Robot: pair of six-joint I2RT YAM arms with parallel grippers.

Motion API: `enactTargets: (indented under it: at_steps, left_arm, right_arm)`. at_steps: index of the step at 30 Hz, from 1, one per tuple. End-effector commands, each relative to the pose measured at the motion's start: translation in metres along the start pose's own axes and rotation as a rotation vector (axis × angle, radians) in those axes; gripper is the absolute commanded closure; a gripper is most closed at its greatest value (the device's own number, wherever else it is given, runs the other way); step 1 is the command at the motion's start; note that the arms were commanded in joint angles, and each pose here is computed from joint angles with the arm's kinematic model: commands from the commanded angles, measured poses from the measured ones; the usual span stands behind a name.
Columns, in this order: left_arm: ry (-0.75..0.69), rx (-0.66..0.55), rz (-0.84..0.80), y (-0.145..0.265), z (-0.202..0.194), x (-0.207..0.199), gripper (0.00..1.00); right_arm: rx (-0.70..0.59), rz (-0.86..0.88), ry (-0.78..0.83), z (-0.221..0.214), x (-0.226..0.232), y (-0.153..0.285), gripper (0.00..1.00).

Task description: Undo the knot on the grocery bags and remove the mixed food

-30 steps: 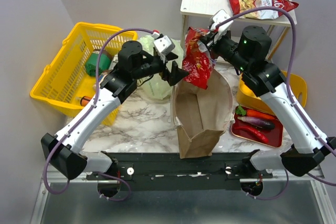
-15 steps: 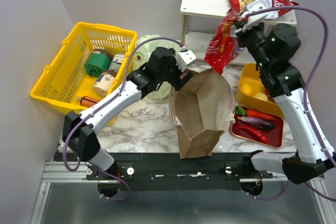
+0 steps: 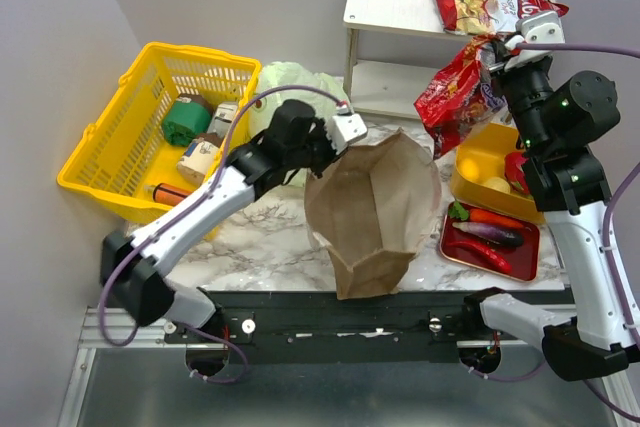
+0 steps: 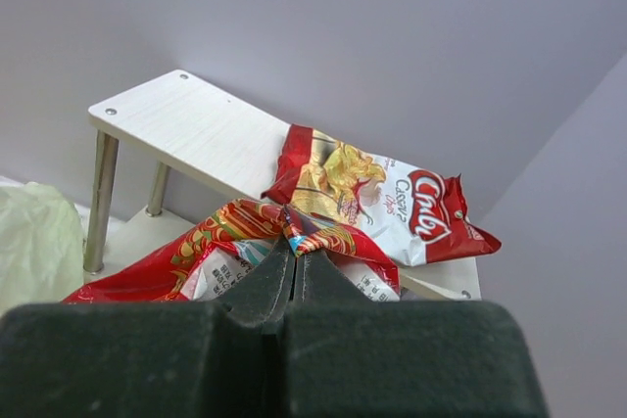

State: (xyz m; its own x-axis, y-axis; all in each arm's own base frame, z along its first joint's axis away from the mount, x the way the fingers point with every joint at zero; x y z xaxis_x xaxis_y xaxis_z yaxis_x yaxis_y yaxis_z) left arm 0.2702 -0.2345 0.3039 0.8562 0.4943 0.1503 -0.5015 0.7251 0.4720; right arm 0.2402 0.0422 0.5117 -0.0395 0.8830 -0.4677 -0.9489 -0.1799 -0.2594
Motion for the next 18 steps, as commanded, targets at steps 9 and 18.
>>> enactTargets:
  at_steps: [9, 18]
  left_arm:
    - [-0.239, -0.473, -0.137, 0.102, 0.056, -0.041, 1.00]
    - [-0.250, -0.363, -0.171, 0.078, 0.030, -0.042, 1.00]
  right_arm:
    - [-0.131, -0.045, -0.041, 0.012, -0.012, 0.007, 1.00]
    - [-0.188, 0.014, -0.067, 0.027, -0.013, 0.005, 1.00]
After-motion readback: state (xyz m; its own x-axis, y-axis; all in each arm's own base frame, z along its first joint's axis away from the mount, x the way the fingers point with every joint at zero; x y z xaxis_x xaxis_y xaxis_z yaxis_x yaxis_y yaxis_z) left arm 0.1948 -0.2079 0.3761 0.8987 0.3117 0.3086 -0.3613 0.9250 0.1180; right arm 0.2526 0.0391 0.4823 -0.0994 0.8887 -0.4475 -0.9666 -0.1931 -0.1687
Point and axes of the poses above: each gripper's point midway between its finger pads, its own y axis back along the fingers, its own x axis along the line the jaws close on, z = x × y, the point moved 10 cm from there along y, back along the fingers, and after that the axes turned 4 degrees about y, right-handed, at the moved point
